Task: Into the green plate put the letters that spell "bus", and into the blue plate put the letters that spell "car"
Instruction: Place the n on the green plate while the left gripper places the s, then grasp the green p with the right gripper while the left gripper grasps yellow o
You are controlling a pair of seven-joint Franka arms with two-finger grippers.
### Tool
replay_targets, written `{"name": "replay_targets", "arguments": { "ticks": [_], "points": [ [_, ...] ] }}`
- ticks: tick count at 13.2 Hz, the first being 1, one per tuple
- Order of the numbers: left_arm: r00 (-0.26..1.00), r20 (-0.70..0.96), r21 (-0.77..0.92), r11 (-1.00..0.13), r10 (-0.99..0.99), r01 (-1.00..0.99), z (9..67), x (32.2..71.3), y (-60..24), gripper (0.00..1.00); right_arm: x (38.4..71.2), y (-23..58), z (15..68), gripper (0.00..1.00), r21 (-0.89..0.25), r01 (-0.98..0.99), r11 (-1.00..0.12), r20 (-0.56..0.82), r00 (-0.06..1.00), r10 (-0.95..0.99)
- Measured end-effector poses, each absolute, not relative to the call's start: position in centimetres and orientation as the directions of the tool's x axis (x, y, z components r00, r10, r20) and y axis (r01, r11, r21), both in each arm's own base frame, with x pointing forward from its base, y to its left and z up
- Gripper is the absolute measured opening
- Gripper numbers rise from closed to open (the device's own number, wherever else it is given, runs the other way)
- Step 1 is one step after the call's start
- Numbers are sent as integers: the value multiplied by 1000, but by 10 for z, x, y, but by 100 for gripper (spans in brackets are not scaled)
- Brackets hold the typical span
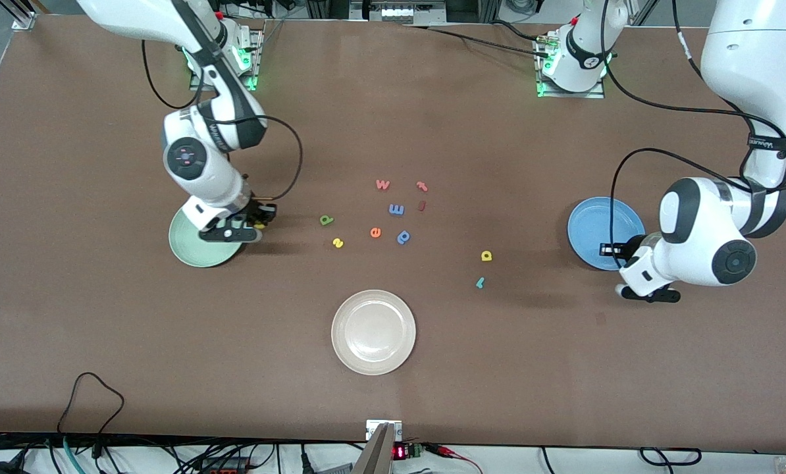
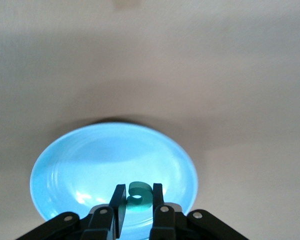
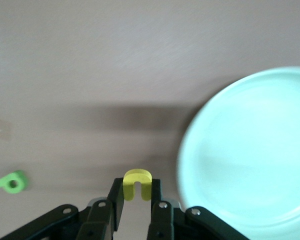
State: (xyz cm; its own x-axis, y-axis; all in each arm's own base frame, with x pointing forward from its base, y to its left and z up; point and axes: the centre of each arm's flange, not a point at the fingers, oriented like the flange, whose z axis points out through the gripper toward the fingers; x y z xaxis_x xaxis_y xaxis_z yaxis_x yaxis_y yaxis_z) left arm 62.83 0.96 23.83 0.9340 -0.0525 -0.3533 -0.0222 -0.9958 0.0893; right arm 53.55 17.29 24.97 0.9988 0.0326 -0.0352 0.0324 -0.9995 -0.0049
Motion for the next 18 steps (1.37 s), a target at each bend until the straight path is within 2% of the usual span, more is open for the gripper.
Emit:
{"name": "replay_targets", "arguments": {
  "ticks": [4,5,6,8,9,10,11,12,13,14,15,16,18],
  "points": [
    [927,-370,93,-995,-55,-22,191,599,6,26,550,102,239,26,4,108,-994,-57,993,107],
    [925,-377,94,-995,-56,-22,184,593,5,29,550,89,233,26,6,112,-994,-68,991,112],
    [924,-379,94,-995,-56,-22,183,592,4,42,551,81,225,26,6,109,-994,-79,991,108],
    [928,-367,96,-995,-64,-31,196,599,1,61,550,73,211,26,5,119,-993,-93,989,118],
    [932,-355,99,-994,-79,-46,210,607,-7,69,550,70,206,30,3,124,-992,-95,988,123],
    [937,-332,106,-992,-104,-72,228,617,-22,80,550,68,204,40,3,125,-992,-96,988,124],
    [942,-306,115,-988,-138,-107,245,626,-43,87,550,67,203,49,3,124,-992,-96,988,123],
    [943,-282,127,-981,-176,-145,257,631,-69,99,550,68,204,60,2,125,-992,-93,988,124],
    [938,-267,143,-971,-222,-189,263,633,-99,99,551,71,207,71,1,125,-992,-89,988,125],
    [929,-261,158,-961,-262,-227,262,631,-129,92,552,77,210,81,1,118,-993,-82,990,118],
    [921,-255,168,-952,-294,-257,256,630,-159,80,551,88,213,92,0,111,-994,-76,991,110],
    [920,-246,172,-948,-304,-268,247,628,-182,75,549,104,216,100,-2,101,-995,-71,992,101],
    [928,-247,166,-956,-278,-242,224,622,-218,69,538,152,219,100,-14,59,-998,-70,996,60]
  ]
}}
